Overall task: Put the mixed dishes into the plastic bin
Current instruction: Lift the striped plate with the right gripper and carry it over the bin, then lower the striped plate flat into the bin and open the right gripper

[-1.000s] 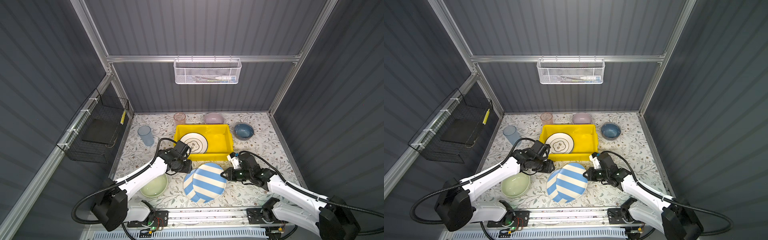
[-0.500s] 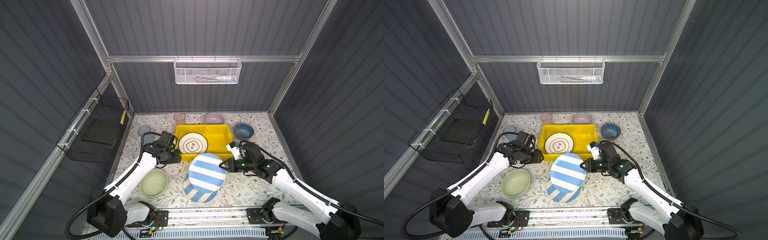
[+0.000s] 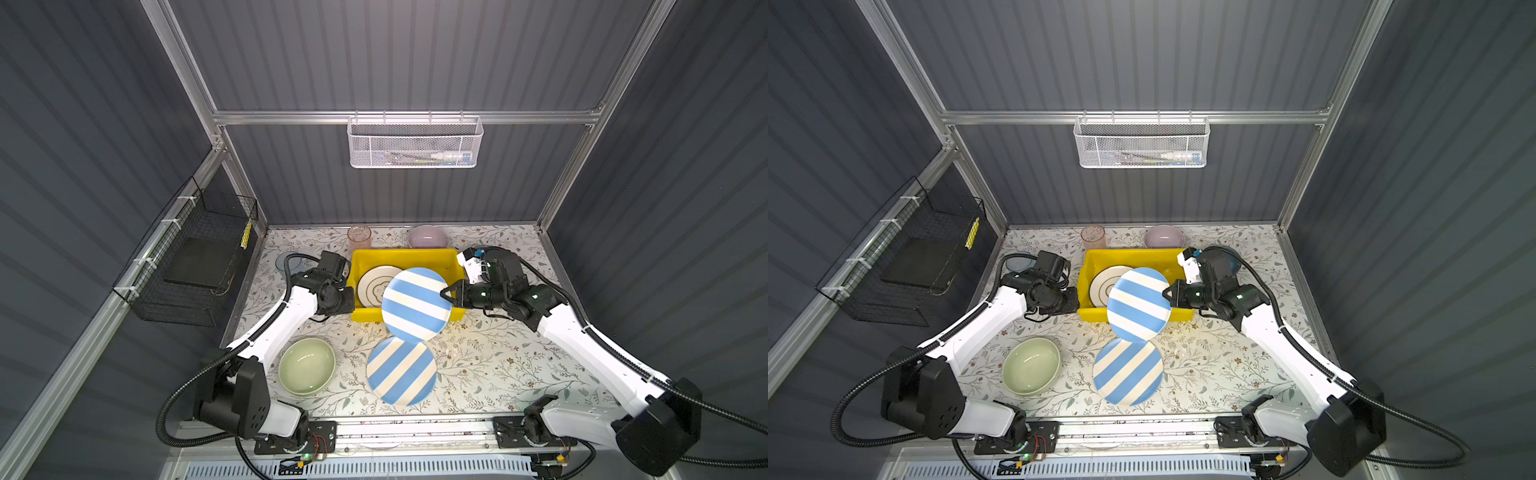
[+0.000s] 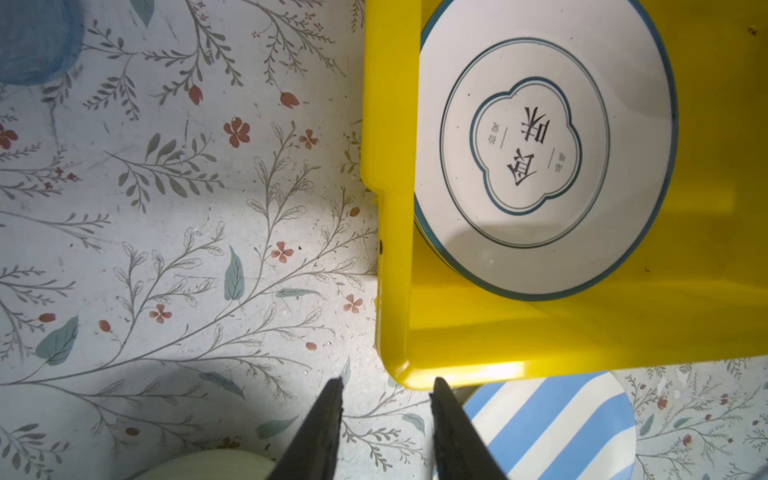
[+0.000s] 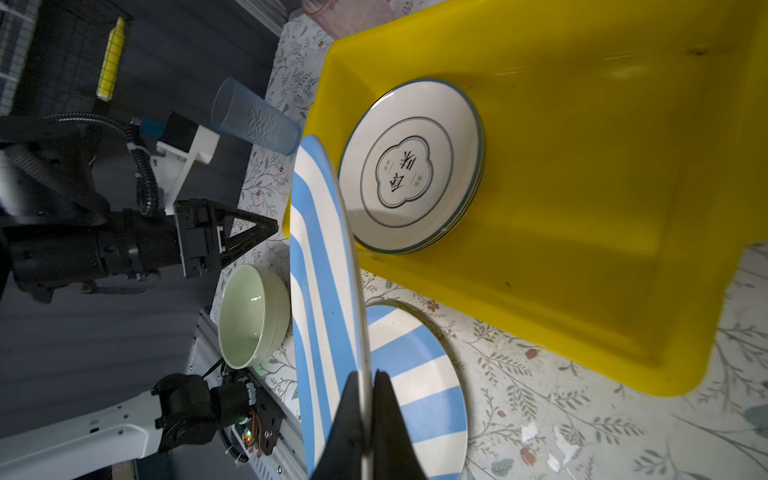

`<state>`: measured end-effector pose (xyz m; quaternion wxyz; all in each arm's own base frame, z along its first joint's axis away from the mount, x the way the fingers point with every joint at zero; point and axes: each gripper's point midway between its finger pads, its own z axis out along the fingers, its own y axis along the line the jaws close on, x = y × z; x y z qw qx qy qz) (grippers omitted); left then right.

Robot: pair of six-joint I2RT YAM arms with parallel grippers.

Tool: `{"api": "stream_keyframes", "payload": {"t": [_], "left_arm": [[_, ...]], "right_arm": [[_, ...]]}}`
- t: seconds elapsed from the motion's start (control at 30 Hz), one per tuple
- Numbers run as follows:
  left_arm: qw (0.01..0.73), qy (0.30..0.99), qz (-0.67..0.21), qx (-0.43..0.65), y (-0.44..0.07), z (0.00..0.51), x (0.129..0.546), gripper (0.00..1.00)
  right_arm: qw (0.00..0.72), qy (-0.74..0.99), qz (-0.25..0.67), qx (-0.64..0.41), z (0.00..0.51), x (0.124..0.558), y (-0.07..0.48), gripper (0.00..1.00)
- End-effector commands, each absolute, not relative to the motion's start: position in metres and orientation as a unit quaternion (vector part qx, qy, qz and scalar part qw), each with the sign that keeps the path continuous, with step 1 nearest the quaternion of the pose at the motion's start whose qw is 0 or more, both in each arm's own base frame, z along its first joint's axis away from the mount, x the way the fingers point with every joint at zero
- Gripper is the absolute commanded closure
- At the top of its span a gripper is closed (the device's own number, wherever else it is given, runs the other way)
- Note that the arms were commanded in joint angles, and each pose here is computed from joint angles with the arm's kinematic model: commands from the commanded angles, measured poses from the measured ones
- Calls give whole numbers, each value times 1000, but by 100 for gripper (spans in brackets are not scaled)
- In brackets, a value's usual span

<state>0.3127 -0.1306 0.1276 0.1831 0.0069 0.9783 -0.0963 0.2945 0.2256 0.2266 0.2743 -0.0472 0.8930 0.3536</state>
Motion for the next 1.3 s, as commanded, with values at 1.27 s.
{"api": "stream_keyframes", "payload": {"t": [1.27], "left_arm": [[193, 977, -91, 6, -135, 119, 343, 87]], "right_arm": [[206, 891, 403, -36, 137, 422, 316, 100]]}}
